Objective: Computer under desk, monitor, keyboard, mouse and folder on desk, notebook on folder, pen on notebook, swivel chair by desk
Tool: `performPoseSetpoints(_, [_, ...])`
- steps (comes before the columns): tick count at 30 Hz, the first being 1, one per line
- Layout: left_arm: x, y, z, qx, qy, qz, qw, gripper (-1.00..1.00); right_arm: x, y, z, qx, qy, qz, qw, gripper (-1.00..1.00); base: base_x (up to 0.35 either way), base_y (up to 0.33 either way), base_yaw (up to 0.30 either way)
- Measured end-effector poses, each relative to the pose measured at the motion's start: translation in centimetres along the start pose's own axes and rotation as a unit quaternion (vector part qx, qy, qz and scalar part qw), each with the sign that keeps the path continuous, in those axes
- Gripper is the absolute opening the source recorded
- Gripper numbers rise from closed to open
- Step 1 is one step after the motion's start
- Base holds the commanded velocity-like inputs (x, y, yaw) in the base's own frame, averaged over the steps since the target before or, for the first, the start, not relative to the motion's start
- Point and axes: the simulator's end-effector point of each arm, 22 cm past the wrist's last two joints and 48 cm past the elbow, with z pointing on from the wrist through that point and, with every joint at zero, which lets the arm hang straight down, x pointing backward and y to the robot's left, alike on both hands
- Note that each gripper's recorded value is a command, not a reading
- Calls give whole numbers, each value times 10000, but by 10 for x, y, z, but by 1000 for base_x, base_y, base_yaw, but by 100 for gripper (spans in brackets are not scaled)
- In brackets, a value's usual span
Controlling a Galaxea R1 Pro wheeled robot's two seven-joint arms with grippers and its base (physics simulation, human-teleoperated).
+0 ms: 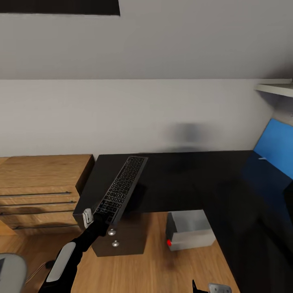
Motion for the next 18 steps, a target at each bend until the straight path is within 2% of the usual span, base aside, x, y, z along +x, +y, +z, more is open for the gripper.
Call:
performPoseSetpoints(6, [0, 0, 0, 1, 0, 1, 10000, -100, 0, 0, 0, 0, 0, 0, 10000, 100, 0, 0, -164])
performPoseSetpoints(18, [0, 10, 0, -99, -8, -33, 9999, -100, 0, 1, 0, -3, 0, 2, 10000, 100, 0, 0, -12])
